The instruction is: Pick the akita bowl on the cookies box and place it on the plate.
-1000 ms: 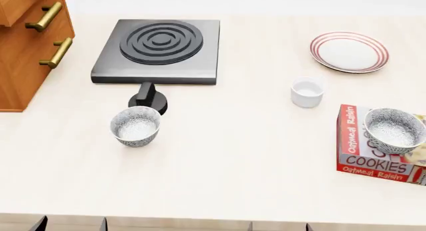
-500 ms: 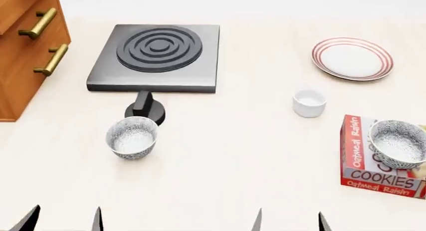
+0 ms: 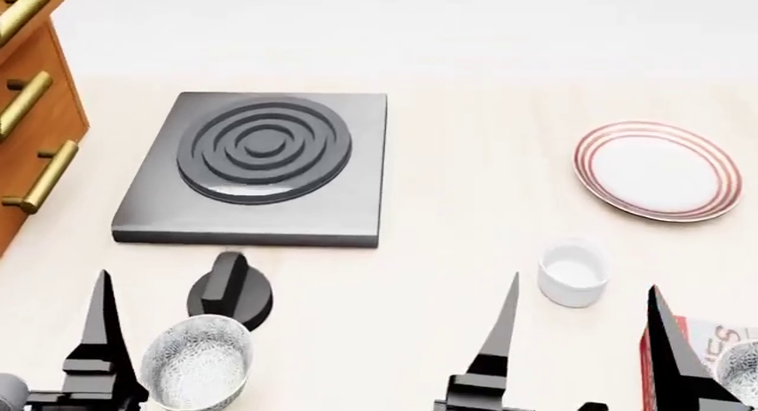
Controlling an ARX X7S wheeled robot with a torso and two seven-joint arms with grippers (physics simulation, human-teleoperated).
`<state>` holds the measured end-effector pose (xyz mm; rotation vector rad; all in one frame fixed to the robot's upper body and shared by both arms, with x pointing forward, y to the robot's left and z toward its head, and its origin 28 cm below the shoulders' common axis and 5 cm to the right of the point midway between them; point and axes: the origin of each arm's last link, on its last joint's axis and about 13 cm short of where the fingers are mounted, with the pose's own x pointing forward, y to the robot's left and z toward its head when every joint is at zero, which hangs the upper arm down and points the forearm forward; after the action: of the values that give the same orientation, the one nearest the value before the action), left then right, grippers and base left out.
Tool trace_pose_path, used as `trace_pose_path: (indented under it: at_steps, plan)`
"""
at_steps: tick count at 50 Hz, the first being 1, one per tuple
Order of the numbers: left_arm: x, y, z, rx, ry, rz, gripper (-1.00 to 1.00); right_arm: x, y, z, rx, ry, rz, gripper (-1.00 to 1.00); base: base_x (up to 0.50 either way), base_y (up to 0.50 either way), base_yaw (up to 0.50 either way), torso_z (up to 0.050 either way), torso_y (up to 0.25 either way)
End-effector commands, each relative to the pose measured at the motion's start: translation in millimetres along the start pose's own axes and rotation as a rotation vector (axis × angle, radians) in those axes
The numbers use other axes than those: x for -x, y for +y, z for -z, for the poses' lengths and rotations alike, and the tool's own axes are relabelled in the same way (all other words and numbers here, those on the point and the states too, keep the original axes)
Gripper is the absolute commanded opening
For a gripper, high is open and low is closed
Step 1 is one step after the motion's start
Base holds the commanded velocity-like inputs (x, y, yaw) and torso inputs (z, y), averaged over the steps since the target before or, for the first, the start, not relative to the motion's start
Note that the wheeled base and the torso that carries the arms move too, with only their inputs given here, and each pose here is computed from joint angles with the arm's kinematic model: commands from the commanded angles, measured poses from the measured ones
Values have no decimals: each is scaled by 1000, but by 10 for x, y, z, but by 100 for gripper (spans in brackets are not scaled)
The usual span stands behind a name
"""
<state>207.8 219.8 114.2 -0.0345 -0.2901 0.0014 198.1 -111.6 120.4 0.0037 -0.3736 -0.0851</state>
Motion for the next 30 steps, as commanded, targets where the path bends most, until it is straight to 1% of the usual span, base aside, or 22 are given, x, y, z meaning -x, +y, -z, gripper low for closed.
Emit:
trace_pose_path:
  at_steps: [1,16,28,30]
  plan:
    - [-3,16,-119,12,-32,-5,100,13,-25,-176,1,-54,-4,100,500,0,0,0,0]
    - [-2,32,-127,5,-49,-24,100,47,-47,-183,6,-89,-8,100,500,0,0,0,0]
    - [-9,43,-155,31,-58,-25,100,53,-58,-197,11,-102,-10,100,500,0,0,0,1]
    - [-12,45,-163,34,-62,-25,100,57,-59,-200,22,-113,-8,100,500,0,0,0,0]
